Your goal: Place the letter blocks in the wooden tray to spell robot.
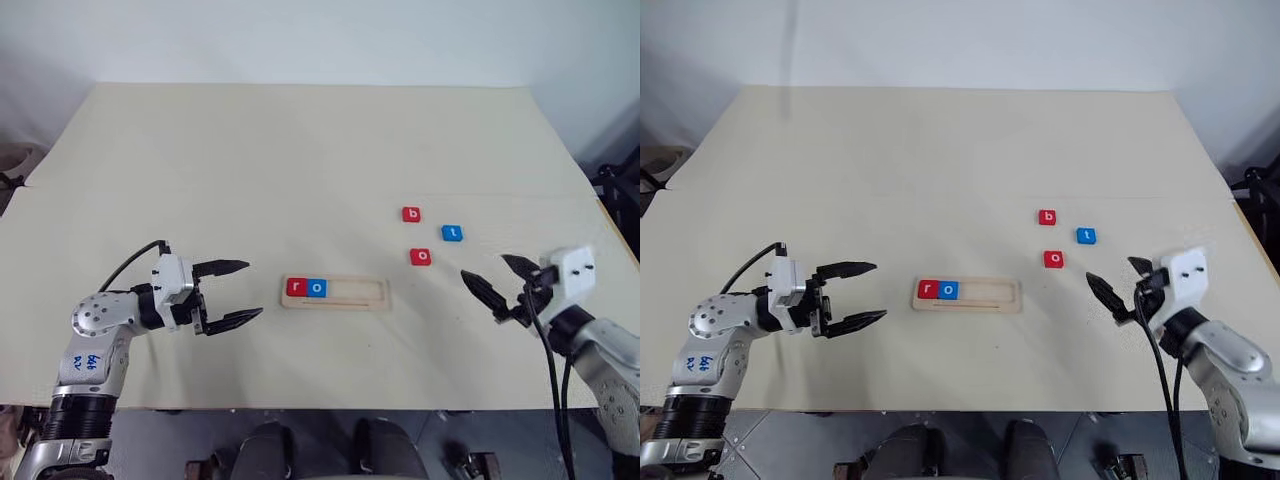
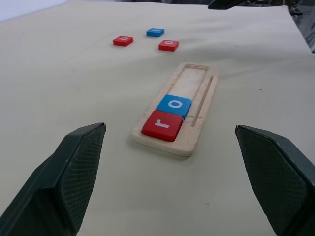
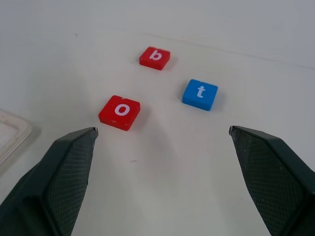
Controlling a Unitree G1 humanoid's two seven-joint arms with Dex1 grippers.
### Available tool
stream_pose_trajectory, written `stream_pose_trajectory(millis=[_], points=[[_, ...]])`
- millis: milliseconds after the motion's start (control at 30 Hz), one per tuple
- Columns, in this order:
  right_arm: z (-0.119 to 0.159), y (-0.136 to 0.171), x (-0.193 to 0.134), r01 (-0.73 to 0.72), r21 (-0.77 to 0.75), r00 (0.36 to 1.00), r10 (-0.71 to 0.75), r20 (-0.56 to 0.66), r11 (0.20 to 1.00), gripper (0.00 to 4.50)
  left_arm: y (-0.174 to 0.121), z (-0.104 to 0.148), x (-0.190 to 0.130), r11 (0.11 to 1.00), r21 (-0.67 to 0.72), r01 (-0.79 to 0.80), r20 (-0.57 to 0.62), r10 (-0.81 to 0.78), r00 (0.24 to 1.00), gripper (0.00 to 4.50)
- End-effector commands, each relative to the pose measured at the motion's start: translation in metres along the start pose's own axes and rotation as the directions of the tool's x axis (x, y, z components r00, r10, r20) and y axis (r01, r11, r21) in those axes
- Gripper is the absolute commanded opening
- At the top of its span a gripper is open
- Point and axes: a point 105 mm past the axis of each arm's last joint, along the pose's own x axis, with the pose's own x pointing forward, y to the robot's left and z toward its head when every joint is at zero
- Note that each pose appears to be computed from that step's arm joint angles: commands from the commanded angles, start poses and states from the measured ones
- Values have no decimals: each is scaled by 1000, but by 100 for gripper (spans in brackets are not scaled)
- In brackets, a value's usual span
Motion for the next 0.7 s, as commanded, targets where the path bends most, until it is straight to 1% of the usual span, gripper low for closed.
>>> stream_pose_trajectory(millis=[33, 200, 333, 500, 700], points=[[8, 3, 15, 11, -3, 999, -12, -53, 1000, 450, -2, 13, 8, 999, 33, 0, 44, -2, 999, 447], [10, 1, 52, 73, 31, 993, -70, -92, 997, 450, -8, 16, 19, 1000, 31, 3, 76, -6, 997, 447], [13, -6, 67, 122, 17, 988, -120, -97, 992, 450, -11, 17, 21, 1000, 28, -3, 80, 1, 997, 447], [21, -6, 69, 123, 11, 989, -121, -89, 992, 450, -10, 17, 14, 999, 29, -33, 73, 30, 997, 447], [27, 4, 64, 73, -6, 994, -73, -81, 997, 450, -10, 16, 13, 998, 28, -49, 70, 47, 996, 447]])
